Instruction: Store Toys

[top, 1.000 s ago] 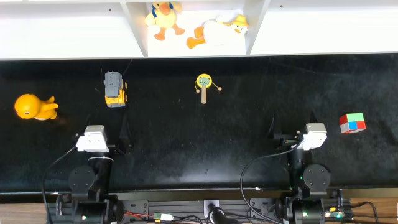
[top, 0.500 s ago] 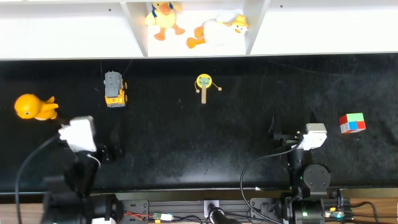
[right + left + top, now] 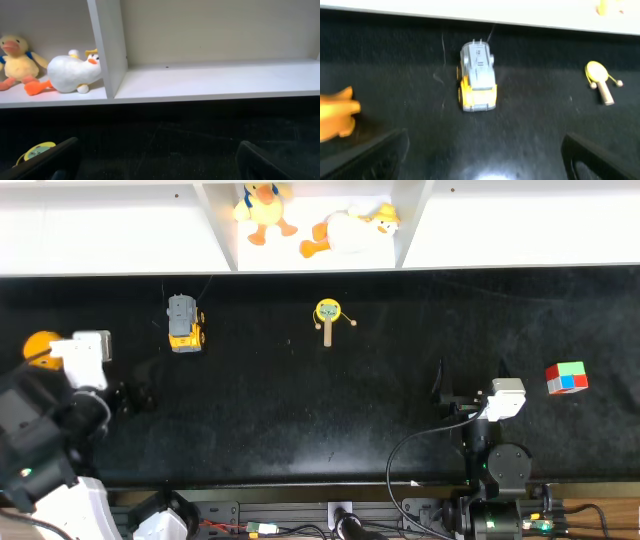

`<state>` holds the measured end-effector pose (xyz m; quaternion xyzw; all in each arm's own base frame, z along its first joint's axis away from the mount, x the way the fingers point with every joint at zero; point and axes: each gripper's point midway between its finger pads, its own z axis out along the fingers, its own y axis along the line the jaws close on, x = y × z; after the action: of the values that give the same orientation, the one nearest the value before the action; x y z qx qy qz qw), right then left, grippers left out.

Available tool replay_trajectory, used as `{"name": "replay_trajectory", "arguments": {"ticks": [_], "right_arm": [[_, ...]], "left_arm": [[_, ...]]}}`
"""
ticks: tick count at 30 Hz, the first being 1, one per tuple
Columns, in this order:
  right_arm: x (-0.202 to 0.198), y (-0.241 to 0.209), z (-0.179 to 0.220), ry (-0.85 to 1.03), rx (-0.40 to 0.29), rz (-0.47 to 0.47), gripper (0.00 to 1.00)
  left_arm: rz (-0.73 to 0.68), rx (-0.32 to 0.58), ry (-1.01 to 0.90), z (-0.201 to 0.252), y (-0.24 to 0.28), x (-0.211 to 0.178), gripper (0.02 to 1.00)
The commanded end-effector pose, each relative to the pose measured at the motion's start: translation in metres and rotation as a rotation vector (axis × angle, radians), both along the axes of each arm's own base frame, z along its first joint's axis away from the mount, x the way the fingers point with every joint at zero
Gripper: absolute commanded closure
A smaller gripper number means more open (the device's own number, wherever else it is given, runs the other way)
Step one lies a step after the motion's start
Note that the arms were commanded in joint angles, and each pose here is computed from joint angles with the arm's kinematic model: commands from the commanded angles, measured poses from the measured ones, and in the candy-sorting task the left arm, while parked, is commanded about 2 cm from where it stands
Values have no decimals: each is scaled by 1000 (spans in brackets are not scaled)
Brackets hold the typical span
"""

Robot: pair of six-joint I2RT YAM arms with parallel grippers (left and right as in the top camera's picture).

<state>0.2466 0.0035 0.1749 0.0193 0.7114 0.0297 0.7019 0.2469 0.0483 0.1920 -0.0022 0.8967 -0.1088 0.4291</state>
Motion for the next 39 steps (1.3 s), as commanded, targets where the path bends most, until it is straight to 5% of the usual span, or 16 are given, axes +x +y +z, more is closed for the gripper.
{"name": "replay_trajectory", "arguments": {"ticks": [1,12,16,25,39], "right_arm": [[0,1,-3,0,1,6,5],[0,1,-3,0,1,6,5],[0,1,-3,0,1,6,5],[0,1,-3,0,1,6,5],[0,1,-3,0,1,6,7]], "left_arm": [[-107,89,-80,10,10,-19,25],[-169,185,-4,11,33,-58,23],[-15,177,27,24,72,-67,20],[33,92,-16,31,109,-57,20],[-4,123,150,7,193,-19,20]]}}
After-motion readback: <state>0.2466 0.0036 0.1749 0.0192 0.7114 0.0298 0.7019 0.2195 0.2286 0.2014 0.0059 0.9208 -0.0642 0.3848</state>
